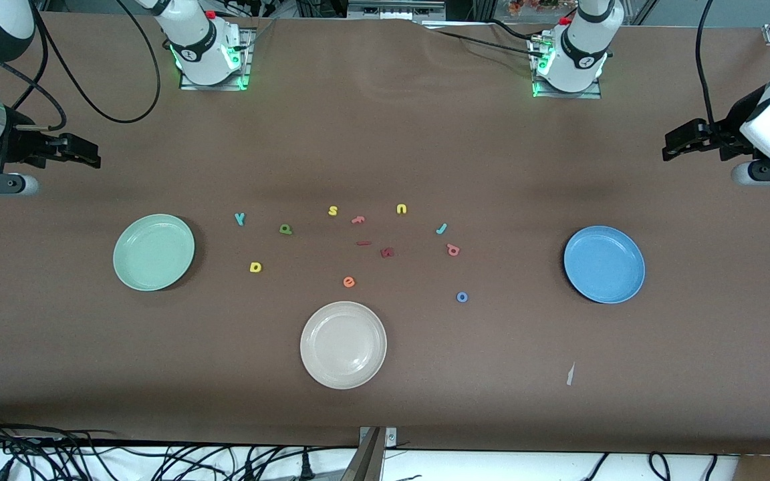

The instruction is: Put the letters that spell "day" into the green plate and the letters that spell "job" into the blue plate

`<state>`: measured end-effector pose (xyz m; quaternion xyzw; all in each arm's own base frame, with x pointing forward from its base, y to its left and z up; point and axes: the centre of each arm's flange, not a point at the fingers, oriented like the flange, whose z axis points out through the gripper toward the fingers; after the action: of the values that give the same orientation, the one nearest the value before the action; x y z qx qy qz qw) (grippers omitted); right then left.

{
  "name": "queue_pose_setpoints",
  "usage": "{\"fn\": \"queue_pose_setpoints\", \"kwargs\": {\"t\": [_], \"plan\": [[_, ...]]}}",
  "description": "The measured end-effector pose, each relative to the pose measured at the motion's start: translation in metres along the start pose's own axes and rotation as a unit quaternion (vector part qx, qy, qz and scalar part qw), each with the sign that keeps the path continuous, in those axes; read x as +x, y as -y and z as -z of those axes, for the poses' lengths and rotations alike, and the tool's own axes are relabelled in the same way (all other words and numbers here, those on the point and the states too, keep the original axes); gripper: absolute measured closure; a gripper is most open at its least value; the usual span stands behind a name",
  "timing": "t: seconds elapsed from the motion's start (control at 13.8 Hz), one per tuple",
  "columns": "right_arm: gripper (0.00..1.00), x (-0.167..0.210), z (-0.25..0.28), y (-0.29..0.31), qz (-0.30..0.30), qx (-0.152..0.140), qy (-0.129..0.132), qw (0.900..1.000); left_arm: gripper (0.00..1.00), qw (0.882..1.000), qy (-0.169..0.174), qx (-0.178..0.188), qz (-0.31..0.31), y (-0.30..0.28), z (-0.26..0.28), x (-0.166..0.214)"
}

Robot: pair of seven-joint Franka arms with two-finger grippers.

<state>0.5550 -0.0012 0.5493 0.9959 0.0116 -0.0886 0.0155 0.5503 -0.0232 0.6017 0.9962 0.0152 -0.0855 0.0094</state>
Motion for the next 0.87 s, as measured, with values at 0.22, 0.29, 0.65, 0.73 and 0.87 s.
{"fn": "queue_pose_setpoints", "kwargs": {"t": [0.22, 0.29, 0.65, 0.73, 0.87], "plan": [[0.0, 0.0, 0.0, 0.0, 0.0, 0.0, 0.0, 1.0, 0.0, 1.0, 0.0, 0.0, 0.0, 0.0, 0.0, 0.0], [0.0, 0.0, 0.0, 0.0, 0.0, 0.0, 0.0, 1.0, 0.0, 1.0, 0.0, 0.0, 0.0, 0.0, 0.0, 0.0], [0.0, 0.0, 0.0, 0.0, 0.0, 0.0, 0.0, 1.0, 0.0, 1.0, 0.001, 0.001, -0.01, -0.01, -0.001, 0.0], [0.0, 0.0, 0.0, 0.0, 0.0, 0.0, 0.0, 1.0, 0.0, 1.0, -0.005, -0.003, -0.013, -0.013, -0.001, 0.002], [0.0, 0.0, 0.0, 0.0, 0.0, 0.0, 0.0, 1.0, 0.0, 0.999, -0.023, -0.011, -0.02, -0.023, -0.014, 0.012]]}}
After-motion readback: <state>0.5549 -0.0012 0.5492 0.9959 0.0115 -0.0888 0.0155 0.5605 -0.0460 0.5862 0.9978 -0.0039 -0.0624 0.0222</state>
